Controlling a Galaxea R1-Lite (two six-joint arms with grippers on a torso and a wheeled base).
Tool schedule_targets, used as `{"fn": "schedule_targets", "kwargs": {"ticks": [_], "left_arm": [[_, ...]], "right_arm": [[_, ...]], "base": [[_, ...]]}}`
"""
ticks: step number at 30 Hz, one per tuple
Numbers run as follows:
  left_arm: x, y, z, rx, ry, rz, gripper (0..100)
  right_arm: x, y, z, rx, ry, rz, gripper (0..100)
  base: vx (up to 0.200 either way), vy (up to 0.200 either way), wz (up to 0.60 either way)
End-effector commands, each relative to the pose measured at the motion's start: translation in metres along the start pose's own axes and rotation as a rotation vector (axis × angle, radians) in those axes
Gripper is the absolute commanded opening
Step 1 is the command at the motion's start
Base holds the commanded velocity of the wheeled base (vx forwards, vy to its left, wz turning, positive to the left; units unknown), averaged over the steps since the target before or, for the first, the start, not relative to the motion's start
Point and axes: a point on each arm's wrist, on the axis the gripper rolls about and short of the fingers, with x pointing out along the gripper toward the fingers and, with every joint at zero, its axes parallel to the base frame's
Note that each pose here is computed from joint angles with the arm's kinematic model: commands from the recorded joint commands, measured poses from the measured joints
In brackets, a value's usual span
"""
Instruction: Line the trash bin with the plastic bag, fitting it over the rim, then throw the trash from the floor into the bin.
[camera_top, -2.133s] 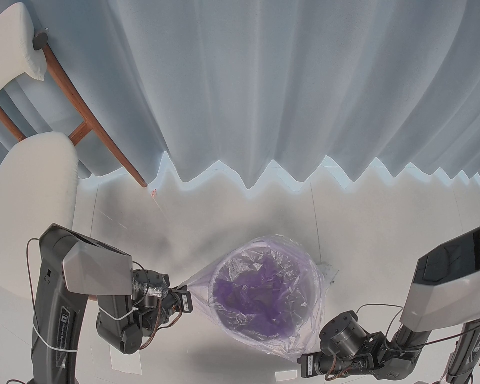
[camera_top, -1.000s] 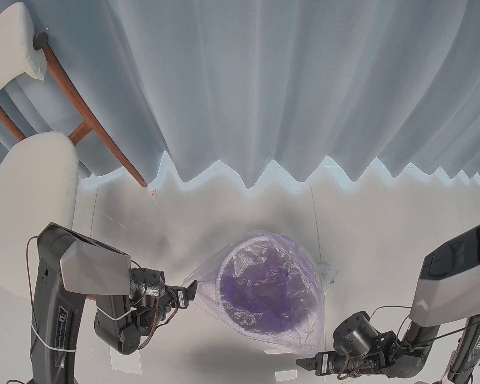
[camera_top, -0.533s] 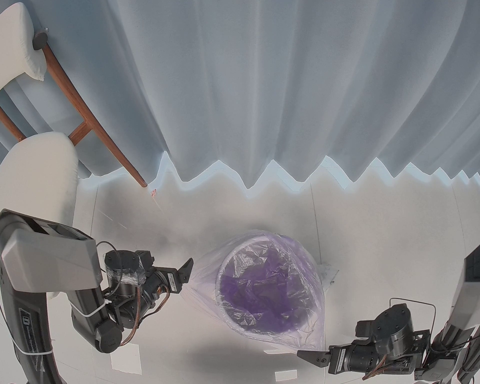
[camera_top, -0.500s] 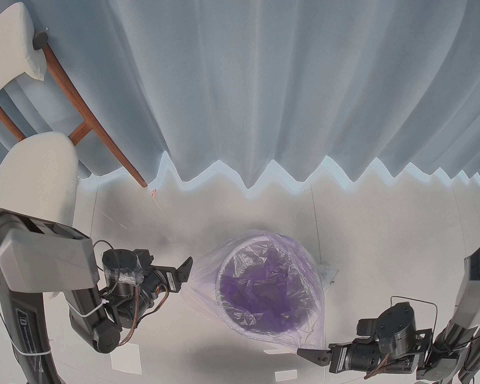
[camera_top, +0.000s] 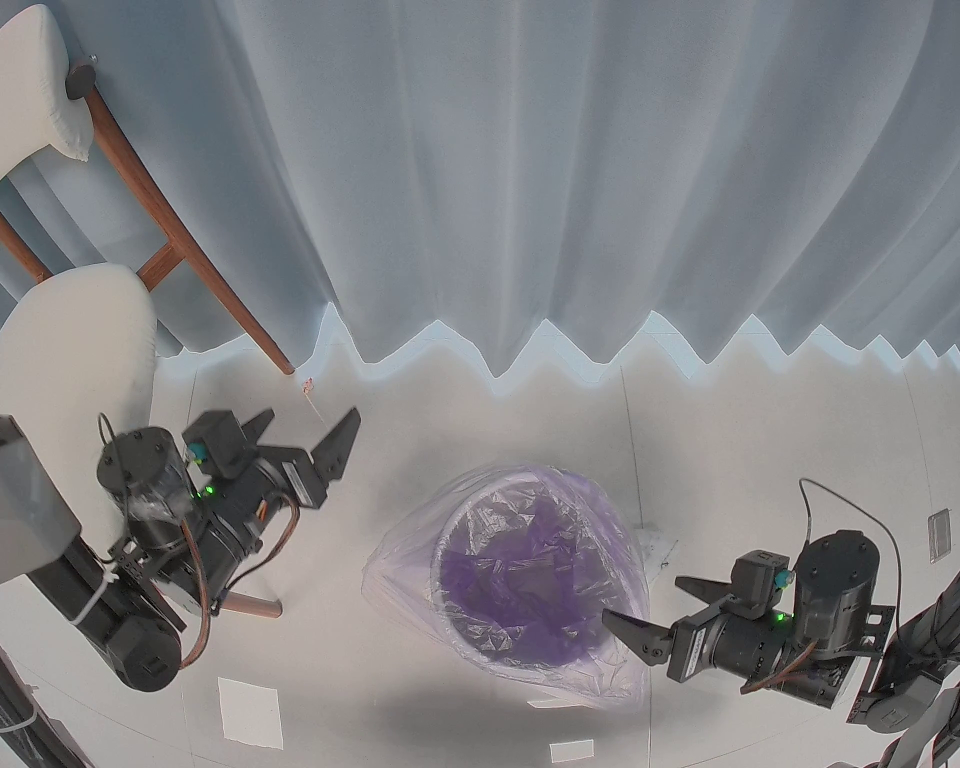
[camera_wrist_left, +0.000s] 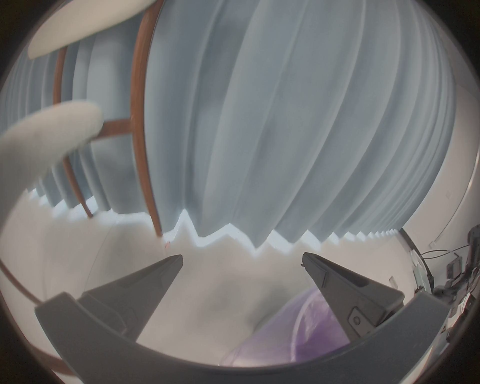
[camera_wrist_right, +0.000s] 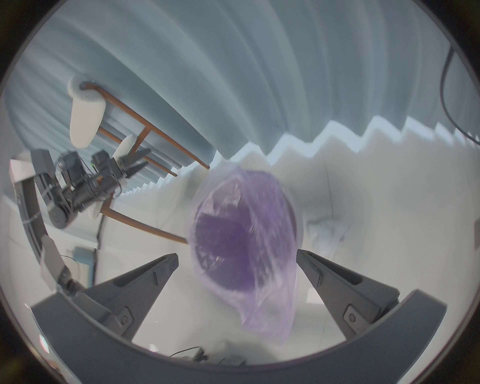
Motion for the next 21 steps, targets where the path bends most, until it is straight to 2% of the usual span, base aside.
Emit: {"fn": "schedule_targets", "kwargs": {"ticks": [1, 5, 7, 9, 15, 16, 18, 21], "left_arm": [[0.002, -0.010, 0.077, -0.005, -0.307, -0.060, 100], [0.004, -0.010, 0.087, -0.019, -0.347, -0.065, 100], [0.007, -0.014, 0.093, -0.081, -0.364, -0.125, 100], [0.005, -0.015, 0.096, -0.100, -0.371, -0.162, 100], [0.004, -0.019, 0.123, -0.079, -0.452, -0.303, 100], [0.003, -0.018, 0.132, -0.075, -0.478, -0.313, 100], [0.004, -0.013, 0.148, -0.067, -0.496, -0.281, 100], [0.000, -0.009, 0.159, -0.056, -0.504, -0.269, 100]], "right_arm": [[0.007, 0.002, 0.026, -0.143, -0.112, -0.061, 100], [0.009, 0.005, 0.029, -0.168, -0.132, -0.079, 100], [0.016, 0.006, 0.032, -0.189, -0.139, -0.094, 100], [0.024, 0.006, 0.034, -0.197, -0.141, -0.114, 100], [0.047, 0.001, 0.031, -0.222, -0.116, -0.173, 100], [0.053, 0.002, 0.026, -0.229, -0.092, -0.181, 100], [0.066, -0.001, 0.014, -0.247, -0.052, -0.219, 100], [0.075, 0.000, 0.014, -0.247, -0.094, -0.216, 100]], "base": [[0.000, 0.000, 0.00], [0.000, 0.000, 0.00], [0.000, 0.000, 0.00], [0.000, 0.000, 0.00], [0.000, 0.000, 0.00], [0.000, 0.000, 0.00], [0.000, 0.000, 0.00], [0.000, 0.000, 0.00]]}}
